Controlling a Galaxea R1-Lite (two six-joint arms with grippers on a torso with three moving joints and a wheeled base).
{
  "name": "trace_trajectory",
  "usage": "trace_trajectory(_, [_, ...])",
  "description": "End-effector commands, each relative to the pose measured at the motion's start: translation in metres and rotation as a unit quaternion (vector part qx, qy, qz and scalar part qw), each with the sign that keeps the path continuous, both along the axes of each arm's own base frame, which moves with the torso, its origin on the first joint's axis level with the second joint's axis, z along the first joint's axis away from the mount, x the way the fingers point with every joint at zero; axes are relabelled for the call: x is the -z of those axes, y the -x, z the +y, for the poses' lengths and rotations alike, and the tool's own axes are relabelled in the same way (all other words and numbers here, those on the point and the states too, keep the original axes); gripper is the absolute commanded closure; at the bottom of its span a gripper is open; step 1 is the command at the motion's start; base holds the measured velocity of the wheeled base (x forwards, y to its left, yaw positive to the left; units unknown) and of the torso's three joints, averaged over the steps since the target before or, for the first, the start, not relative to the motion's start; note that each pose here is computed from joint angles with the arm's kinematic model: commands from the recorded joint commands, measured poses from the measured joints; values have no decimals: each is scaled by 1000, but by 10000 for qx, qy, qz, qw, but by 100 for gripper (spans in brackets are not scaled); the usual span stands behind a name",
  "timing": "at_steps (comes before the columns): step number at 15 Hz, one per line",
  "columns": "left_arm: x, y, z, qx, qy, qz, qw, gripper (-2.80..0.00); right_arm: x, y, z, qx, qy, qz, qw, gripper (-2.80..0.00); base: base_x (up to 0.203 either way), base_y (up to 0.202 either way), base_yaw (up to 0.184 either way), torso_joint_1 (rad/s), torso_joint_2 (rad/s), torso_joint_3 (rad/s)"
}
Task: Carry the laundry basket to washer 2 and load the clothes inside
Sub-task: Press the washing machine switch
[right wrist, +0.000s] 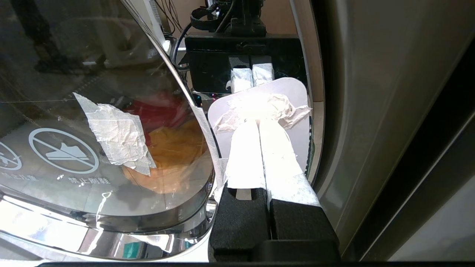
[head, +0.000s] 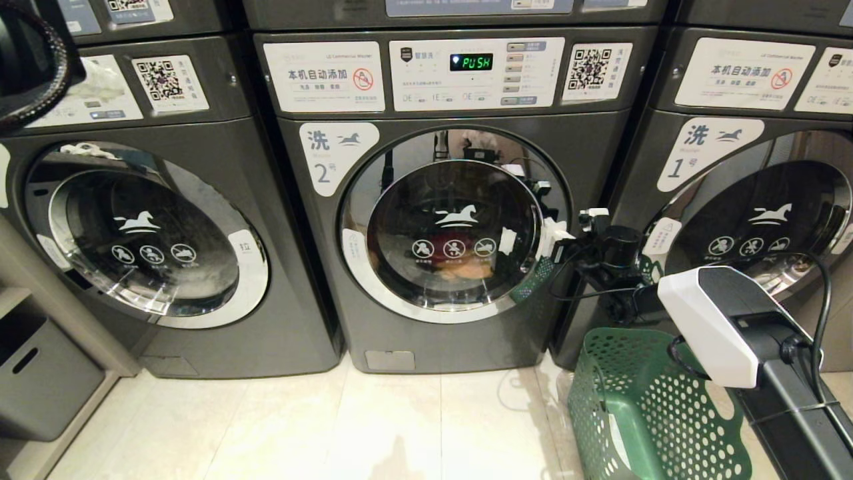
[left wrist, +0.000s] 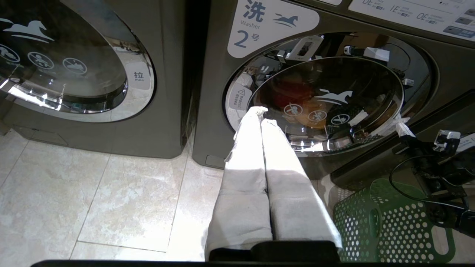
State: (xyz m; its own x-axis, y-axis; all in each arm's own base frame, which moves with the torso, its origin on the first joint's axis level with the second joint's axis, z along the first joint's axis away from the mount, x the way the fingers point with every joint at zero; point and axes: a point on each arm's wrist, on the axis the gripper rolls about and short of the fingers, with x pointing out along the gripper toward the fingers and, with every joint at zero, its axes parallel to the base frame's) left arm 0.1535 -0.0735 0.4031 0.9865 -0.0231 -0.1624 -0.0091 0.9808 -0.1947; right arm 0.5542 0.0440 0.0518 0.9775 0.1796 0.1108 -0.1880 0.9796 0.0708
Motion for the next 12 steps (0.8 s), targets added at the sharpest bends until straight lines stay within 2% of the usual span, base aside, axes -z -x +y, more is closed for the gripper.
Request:
trace_trajectory(1, [0, 3, 2, -13, -3, 12, 10000, 0, -5, 1, 2, -22, -4, -78, 10000, 0, 0, 0, 0, 0, 0, 0])
trace_trajectory(6, [1, 3, 1, 2, -7, 7, 10000, 0, -9, 1, 2, -12, 0, -117, 9999, 0, 0, 0, 0, -4, 1, -95])
trace_trajectory(11, [6, 8, 0, 93, -190, 84, 9997, 0, -13, 2, 2, -14, -2, -148, 9999, 0, 0, 0, 0, 0, -1, -6])
trace_trajectory(12, [9, 8, 0, 98, -372, 165, 9991, 0, -13, 2, 2, -6, -3, -148, 9999, 0, 0, 0, 0, 0, 0, 0])
